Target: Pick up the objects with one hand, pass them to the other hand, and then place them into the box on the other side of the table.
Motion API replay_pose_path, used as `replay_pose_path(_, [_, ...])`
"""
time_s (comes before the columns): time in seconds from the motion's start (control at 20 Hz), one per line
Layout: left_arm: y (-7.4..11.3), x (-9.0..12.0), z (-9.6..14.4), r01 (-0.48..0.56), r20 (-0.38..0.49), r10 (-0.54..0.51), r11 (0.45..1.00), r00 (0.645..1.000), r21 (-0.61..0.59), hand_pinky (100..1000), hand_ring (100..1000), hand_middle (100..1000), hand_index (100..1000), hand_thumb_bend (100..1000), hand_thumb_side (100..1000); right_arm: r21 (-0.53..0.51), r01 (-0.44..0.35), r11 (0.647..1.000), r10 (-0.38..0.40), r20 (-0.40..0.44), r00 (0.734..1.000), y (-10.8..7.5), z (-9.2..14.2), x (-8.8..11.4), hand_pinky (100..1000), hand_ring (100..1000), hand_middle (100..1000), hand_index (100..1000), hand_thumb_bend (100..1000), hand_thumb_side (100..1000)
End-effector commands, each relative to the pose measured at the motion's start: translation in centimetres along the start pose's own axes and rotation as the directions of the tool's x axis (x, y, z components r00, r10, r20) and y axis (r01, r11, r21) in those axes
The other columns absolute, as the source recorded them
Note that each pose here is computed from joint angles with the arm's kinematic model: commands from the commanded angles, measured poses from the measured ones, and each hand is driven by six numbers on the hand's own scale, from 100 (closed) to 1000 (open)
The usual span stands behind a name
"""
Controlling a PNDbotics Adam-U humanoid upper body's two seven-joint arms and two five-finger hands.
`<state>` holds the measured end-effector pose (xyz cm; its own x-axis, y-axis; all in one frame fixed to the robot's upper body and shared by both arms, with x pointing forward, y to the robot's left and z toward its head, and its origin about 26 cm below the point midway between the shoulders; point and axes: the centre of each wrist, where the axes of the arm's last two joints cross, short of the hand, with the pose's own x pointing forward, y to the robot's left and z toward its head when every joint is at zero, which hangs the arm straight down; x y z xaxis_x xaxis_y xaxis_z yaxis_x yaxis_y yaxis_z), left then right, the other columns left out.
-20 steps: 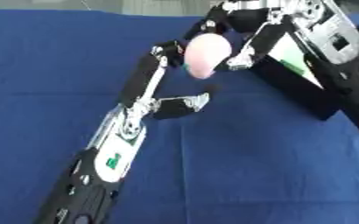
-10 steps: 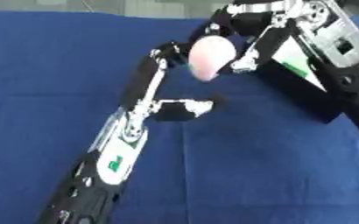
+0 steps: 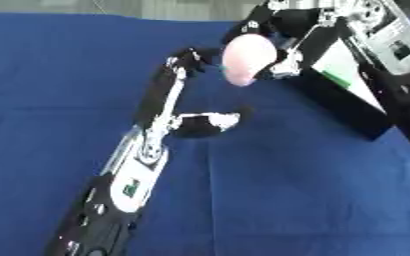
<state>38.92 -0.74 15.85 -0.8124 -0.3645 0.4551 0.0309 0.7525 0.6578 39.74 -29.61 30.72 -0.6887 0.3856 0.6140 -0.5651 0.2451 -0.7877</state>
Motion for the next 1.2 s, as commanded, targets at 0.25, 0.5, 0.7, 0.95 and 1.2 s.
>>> replay_pose_path(0.25, [0.9, -0.6, 0.2, 0.017, -0.014, -0.017, 1.0, 1.0, 0.026, 616, 630, 623, 795, 732, 458, -0.223, -0.037, 0.974, 0.022, -0.065, 0.998, -1.7, 5.8, 0.5, 801, 931, 417, 483, 313, 100])
replay_pose_path(0.5, [1.0, -1.1, 0.6, 0.032, -0.025, -0.031, 0.999, 0.999, 0.023, 617, 632, 625, 795, 738, 459, -0.397, -0.037, 0.917, -0.017, -0.13, 0.991, -1.4, 9.0, -0.6, 806, 930, 421, 486, 301, 100])
replay_pose_path(0.7, [1.0, -1.4, 0.8, 0.042, -0.032, -0.042, 0.999, 0.999, 0.021, 618, 633, 626, 796, 740, 462, -0.48, -0.051, 0.876, -0.046, -0.187, 0.981, -0.9, 11.1, -1.6, 803, 929, 422, 487, 299, 100])
replay_pose_path(0.95, [1.0, -1.6, 1.0, 0.051, -0.039, -0.05, 0.999, 0.998, 0.014, 620, 635, 628, 797, 742, 466, -0.572, -0.099, 0.814, -0.066, -0.261, 0.963, -0.8, 13.7, -2.8, 801, 925, 423, 490, 303, 100])
replay_pose_path(1.2, [0.9, -1.8, 1.1, 0.055, -0.045, -0.054, 0.998, 0.998, 0.01, 620, 636, 629, 799, 745, 469, -0.618, -0.144, 0.773, -0.089, -0.331, 0.94, -0.5, 15.7, -4.1, 802, 924, 425, 492, 308, 100])
